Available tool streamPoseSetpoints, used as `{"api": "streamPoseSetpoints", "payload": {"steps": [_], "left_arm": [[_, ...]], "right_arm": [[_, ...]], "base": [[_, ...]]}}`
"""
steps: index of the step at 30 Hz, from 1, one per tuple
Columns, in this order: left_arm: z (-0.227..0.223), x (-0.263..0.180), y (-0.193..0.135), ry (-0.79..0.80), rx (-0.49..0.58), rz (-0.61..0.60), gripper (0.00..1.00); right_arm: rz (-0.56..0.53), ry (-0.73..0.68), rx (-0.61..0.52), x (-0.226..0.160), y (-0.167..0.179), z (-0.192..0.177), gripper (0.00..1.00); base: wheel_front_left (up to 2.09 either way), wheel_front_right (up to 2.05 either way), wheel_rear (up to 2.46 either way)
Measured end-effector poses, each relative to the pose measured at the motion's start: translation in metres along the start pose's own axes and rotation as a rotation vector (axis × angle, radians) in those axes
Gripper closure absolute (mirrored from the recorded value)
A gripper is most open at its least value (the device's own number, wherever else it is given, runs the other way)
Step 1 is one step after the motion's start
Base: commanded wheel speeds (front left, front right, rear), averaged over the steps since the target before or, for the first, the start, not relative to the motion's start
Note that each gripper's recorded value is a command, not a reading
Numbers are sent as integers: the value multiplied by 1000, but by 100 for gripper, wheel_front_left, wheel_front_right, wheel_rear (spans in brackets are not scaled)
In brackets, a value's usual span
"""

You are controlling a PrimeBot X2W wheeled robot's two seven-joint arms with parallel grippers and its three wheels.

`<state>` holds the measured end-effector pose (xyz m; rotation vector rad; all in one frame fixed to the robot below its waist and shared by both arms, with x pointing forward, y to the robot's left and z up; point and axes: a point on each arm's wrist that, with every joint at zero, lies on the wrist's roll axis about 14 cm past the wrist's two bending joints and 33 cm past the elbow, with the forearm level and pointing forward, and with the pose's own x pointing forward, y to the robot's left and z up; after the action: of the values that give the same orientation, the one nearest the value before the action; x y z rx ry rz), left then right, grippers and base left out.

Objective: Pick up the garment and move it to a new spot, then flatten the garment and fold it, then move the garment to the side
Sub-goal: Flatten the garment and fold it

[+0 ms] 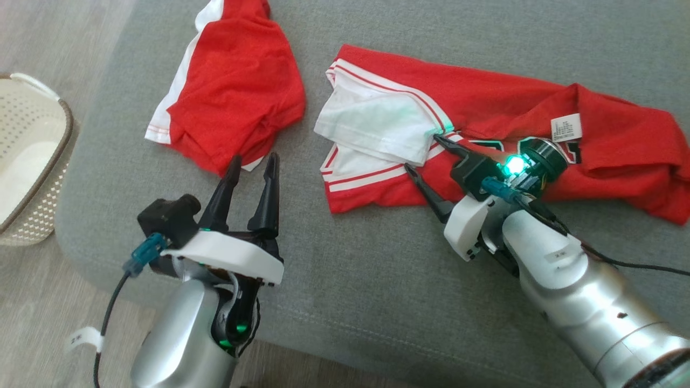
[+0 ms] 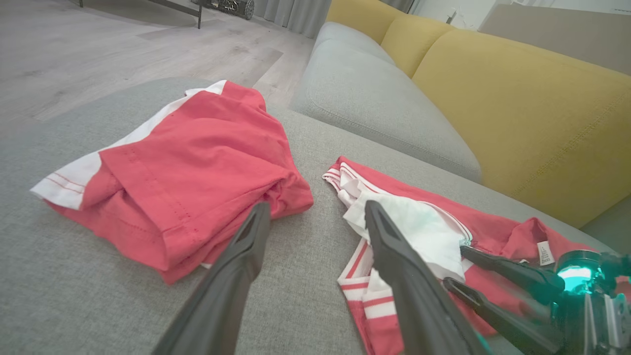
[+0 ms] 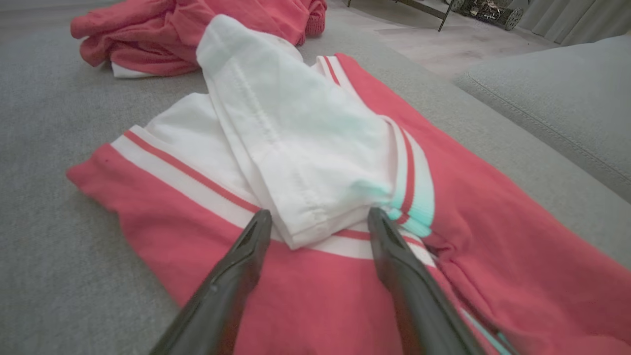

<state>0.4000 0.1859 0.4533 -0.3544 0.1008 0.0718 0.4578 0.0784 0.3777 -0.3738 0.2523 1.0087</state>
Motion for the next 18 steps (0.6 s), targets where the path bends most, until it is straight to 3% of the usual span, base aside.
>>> {"api": "streamPoseSetpoints", "payload": {"steps": [1, 2, 3, 13, 18], "left_arm": [[0, 0, 0, 0, 0, 0, 0], [0, 0, 0, 1, 0, 2, 0], [-1, 0, 0, 2, 0, 2, 0], [3, -1, -3, -7, -3, 2, 0], [3, -3, -9, -7, -9, -15, 0]], "right_arm": [[0, 0, 0, 0, 0, 0, 26], [2, 3, 6, 1, 1, -2, 76], [2, -2, 13, 2, 1, -1, 100], [-66, -82, 56, 2, -21, 25, 100], [-141, -150, 98, 0, -50, 49, 100]], "base": [[0, 0, 0], [0, 0, 0], [0, 0, 0], [0, 0, 0], [0, 0, 0]]}}
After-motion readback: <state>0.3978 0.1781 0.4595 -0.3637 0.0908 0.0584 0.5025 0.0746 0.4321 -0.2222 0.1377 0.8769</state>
